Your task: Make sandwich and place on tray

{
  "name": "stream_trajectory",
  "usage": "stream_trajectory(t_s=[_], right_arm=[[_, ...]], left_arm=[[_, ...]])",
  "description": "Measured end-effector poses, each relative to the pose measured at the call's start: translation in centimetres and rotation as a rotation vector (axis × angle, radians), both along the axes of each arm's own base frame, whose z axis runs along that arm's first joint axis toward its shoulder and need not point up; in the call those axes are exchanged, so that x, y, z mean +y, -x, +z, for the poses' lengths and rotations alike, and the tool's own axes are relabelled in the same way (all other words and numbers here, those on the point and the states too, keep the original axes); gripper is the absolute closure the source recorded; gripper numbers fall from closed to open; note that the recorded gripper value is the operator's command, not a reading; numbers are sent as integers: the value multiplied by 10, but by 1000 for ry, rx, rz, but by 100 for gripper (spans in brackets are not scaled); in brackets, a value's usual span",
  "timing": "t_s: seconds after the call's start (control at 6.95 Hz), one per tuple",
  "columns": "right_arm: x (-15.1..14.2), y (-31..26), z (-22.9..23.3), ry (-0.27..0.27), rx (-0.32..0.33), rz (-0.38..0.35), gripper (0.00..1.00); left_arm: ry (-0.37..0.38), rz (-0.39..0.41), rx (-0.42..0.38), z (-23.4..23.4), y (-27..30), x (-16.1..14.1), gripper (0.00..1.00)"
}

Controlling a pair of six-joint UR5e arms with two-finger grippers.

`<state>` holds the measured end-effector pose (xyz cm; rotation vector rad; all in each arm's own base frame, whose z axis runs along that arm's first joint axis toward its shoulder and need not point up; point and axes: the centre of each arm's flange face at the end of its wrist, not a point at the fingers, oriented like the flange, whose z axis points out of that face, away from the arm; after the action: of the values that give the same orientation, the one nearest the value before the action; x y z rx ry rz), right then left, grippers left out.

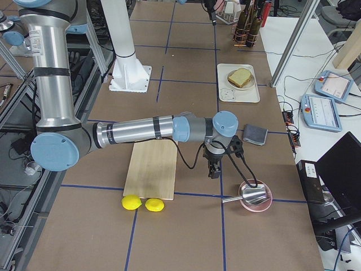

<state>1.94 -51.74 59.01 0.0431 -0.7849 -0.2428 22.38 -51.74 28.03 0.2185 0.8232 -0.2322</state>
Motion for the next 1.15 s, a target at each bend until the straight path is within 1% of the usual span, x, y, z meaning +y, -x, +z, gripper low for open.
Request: stream_trajectory(t_s=[0.14,0.29,0.43,0.58,0.72,0.86,1.01,1.15], right_arm=[[0,-2,2,14,10,17,0],[-1,-3,4,43,18,44,0],[-2,-4,5,72,21,73,0],[-1,-5,8,93,21,90,0],[0,-7,10,107,15,101,0],[2,-11,11,113,5,113,0],[3,-17,11,119,-12,126,0],[4,-22,12,123,-27,137,0]], left_arm=[[-57,80,-66,36,42,-5,1],[-103,161,-135,78,82,-7,0],[-124,231,-192,123,124,-8,0],[-120,302,-217,175,169,-12,0],[-102,366,-216,232,211,-16,0],[-77,402,-210,284,249,-16,0],[-51,419,-189,325,276,-11,0],[-36,432,-151,351,286,0,0]])
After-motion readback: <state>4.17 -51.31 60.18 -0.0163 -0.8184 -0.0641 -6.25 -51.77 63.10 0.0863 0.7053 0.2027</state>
